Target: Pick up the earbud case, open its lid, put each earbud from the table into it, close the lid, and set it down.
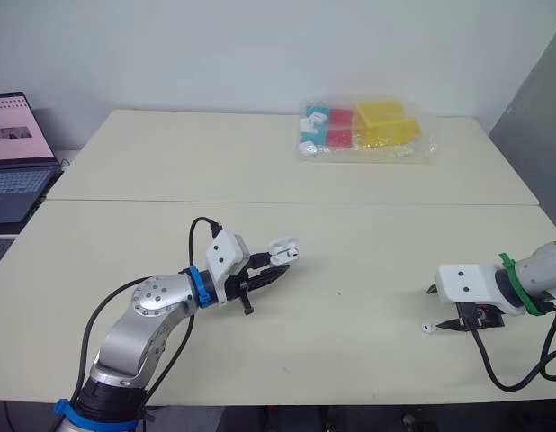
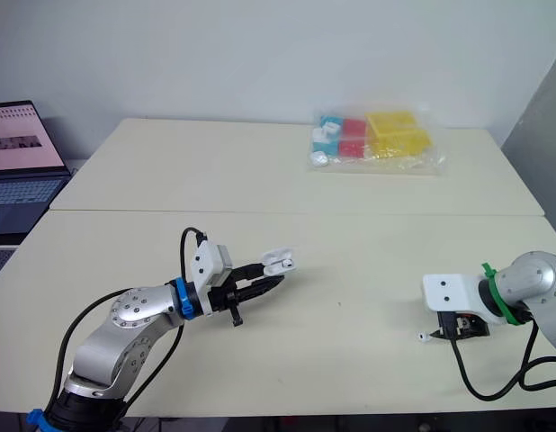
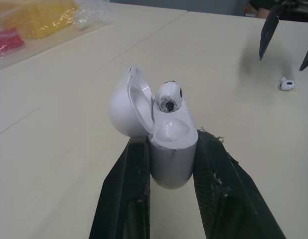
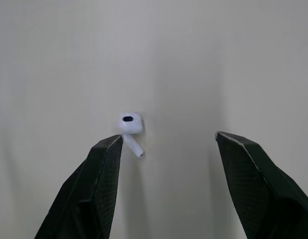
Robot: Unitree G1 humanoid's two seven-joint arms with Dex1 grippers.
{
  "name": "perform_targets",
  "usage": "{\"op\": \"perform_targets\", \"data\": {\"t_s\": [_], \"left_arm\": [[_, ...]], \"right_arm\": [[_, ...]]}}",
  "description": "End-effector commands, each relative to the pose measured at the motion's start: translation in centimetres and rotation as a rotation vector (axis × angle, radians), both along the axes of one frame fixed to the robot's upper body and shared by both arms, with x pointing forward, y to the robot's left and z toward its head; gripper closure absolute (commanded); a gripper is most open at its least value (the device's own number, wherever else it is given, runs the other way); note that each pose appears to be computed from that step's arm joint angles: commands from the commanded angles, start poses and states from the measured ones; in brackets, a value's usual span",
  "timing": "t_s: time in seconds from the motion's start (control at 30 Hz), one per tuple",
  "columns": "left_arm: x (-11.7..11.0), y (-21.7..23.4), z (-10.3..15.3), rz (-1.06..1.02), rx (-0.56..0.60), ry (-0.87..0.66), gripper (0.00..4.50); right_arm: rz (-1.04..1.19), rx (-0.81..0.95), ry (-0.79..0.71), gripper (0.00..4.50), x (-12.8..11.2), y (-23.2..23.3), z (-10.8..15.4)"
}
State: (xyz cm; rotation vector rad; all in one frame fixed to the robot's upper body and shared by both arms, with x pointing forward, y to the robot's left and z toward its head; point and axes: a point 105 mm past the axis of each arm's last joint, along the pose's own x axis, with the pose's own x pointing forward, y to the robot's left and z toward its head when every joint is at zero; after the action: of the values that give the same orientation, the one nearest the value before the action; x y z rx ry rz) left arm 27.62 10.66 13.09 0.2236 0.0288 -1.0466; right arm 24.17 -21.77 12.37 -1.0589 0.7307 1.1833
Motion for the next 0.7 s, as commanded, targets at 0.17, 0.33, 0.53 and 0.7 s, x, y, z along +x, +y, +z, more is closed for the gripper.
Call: {"op": "perform_targets", "data": {"t_s": [0.17, 0.33, 0.53, 0.7], "left_arm": [[-0.4, -0.5, 1.2, -0.020, -0.018, -0.048, 3.70], [-0.4, -0.6, 1.2, -0.020, -0.019, -0.048, 3.70], [-0.5, -0.5, 1.2, -0.018, -0.017, -0.051, 3.70], [-0.4, -0.5, 1.3, -0.015, -0.015, -0.054, 3.70]], "right_arm": [[0.101, -0.067, 0.002, 1.42, -0.2, 1.0, -0.5], [0.126, -0.081, 0.023, 1.42, -0.1, 1.3, -1.1], [0.152, -0.103, 0.039, 1.42, 0.2, 1.4, -1.7], [0.158, -0.124, 0.057, 1.42, 0.2, 1.2, -2.3]]}}
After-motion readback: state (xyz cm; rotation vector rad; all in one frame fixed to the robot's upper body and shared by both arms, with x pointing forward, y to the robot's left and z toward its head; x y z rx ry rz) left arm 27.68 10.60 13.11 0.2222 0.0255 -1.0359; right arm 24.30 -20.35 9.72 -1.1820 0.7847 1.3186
